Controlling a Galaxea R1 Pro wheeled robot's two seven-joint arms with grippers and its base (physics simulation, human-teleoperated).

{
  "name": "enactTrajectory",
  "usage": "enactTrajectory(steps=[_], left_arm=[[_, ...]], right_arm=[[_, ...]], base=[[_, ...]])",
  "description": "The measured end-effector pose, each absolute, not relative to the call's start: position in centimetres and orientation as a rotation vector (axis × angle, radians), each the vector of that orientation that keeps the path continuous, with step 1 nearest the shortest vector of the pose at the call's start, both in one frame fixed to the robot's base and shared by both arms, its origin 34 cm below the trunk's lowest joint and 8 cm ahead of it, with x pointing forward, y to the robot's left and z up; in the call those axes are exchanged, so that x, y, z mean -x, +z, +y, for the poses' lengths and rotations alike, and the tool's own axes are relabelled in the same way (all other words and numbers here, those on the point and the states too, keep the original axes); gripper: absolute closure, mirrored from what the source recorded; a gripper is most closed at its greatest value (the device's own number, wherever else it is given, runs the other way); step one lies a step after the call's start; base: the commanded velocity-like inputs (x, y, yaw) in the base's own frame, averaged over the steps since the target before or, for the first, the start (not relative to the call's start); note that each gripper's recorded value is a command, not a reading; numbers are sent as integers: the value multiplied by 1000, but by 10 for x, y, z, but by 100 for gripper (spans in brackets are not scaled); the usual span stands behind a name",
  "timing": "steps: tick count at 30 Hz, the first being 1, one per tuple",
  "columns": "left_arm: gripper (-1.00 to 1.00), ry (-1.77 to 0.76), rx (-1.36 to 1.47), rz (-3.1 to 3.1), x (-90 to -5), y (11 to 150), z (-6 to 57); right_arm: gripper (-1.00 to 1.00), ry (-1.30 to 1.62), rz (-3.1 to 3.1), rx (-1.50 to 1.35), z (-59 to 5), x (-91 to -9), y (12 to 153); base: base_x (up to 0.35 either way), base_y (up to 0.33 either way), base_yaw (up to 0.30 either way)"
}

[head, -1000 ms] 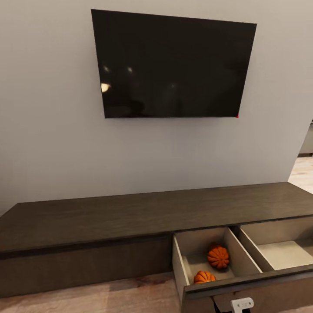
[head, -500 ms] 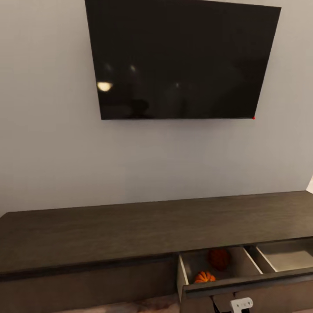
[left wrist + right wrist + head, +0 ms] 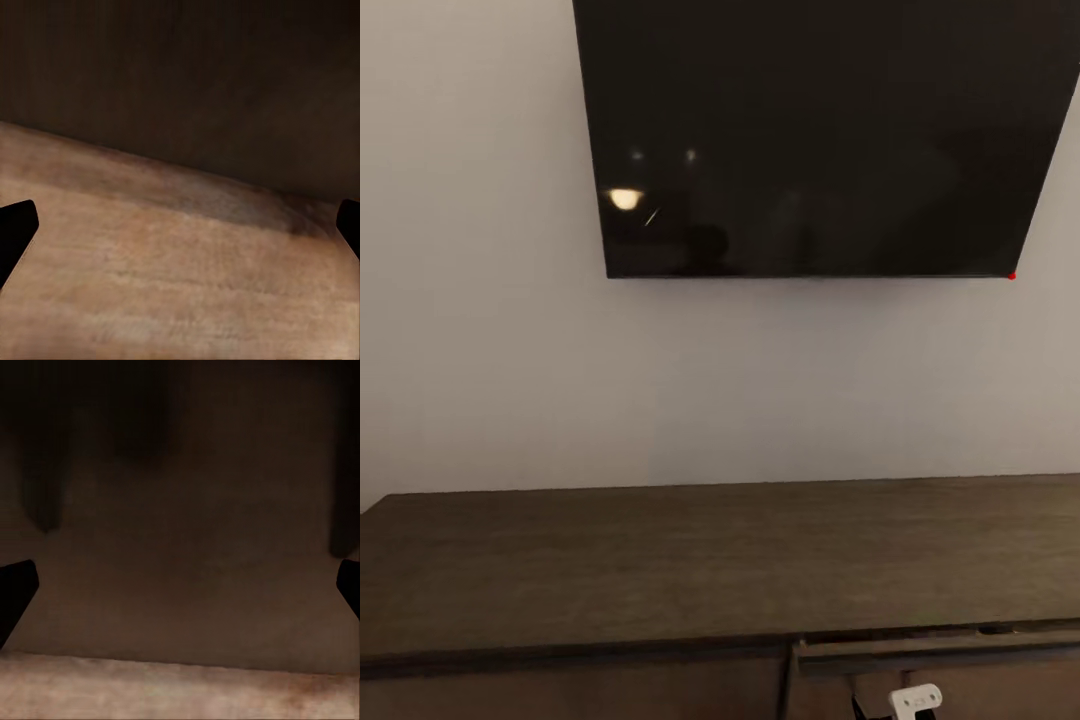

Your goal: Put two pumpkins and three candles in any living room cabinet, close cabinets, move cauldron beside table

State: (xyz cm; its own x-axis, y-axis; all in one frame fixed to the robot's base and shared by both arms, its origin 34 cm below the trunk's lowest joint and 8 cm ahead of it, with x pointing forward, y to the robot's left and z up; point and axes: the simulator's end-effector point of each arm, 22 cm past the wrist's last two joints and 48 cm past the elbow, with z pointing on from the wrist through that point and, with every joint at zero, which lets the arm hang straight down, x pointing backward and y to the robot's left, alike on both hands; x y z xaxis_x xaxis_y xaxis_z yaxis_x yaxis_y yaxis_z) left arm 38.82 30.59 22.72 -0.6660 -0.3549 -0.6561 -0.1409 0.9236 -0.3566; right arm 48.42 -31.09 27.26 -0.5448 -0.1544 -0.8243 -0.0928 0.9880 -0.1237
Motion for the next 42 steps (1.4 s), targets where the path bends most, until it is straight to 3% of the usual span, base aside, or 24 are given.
enactTrajectory(steps=[16,42], left_arm=[[-100,-359,351,2299,-388,227,304],[-100,-353,348,2301,-388,226,306]], right_arm=[[-100,-81,2162,189,-310,-477,268],[-100,-86,2150,154,-301,-485,272]], base=[[63,0,6],[-313,0,0]])
